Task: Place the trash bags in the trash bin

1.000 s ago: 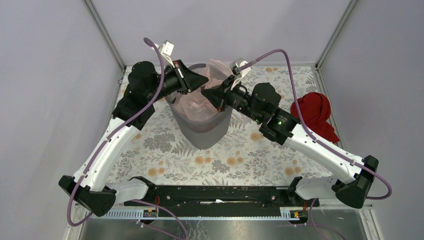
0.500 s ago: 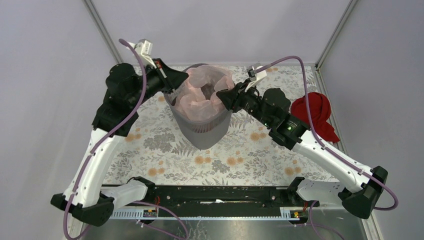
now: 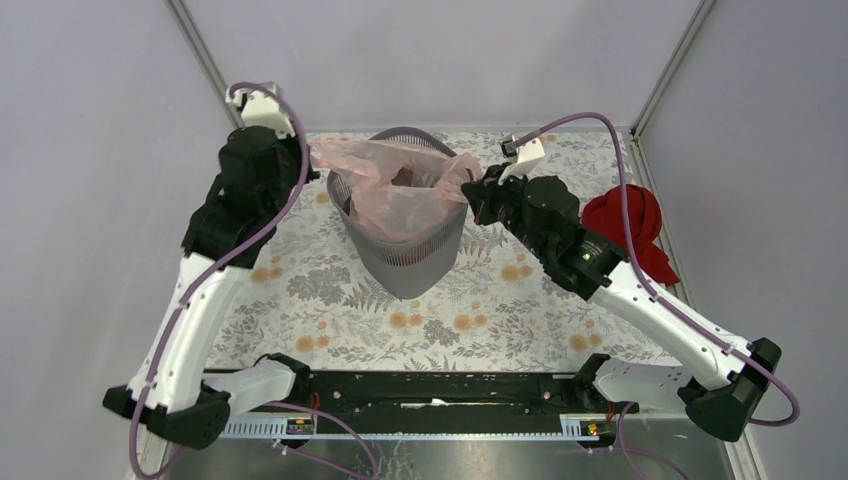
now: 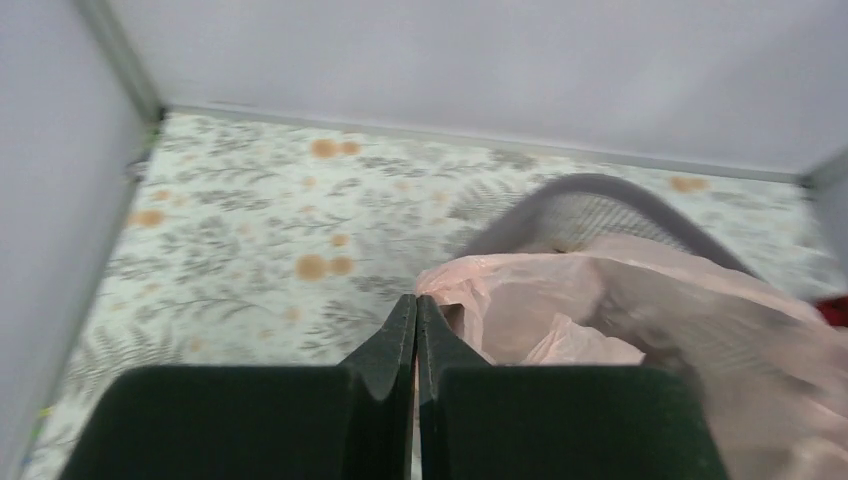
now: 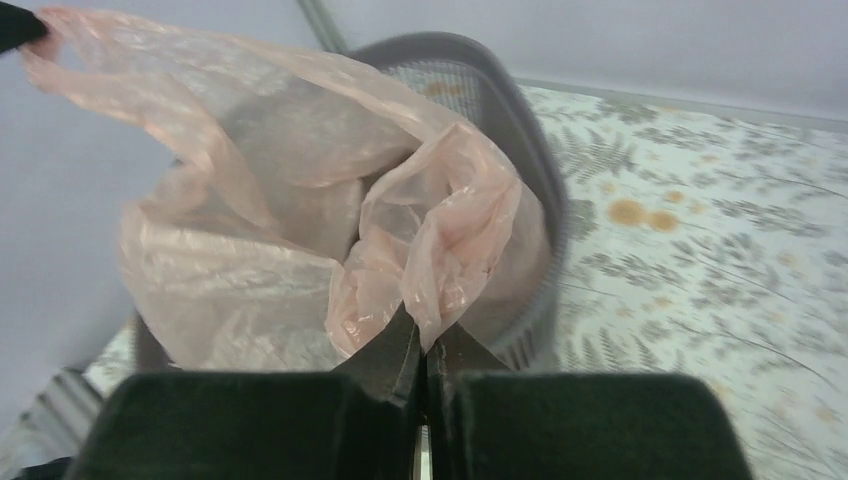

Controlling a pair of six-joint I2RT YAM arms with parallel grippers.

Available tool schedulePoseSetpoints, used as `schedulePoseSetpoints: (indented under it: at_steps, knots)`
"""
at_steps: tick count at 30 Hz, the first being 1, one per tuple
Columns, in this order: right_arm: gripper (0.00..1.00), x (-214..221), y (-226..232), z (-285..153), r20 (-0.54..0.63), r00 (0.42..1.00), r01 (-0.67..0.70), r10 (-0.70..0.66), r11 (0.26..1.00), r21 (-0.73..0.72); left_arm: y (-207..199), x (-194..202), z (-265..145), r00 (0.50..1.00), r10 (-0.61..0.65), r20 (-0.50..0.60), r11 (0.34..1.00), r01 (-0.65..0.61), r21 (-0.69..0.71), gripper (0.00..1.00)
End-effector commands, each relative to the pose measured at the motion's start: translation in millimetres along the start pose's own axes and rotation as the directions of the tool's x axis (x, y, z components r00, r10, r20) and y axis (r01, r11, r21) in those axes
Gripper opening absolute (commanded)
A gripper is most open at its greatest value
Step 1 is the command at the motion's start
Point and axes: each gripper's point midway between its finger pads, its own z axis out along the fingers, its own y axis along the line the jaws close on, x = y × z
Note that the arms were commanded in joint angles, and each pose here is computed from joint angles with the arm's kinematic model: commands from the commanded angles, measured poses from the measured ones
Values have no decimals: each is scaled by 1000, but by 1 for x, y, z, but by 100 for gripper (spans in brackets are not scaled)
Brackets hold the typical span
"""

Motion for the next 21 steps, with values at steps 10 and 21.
schedulePoseSetpoints:
  at_steps: [10,21]
  knots:
    - [0,-18,9,-30,-12,999,44,-44,997,-60,18,-38,-19,999,24,47,994,-19,-106,81]
    - [0,-32,24,-37,40,999,26,-21,990,-138,-44,-15,-43,939,-334,-85,918,345,197,99]
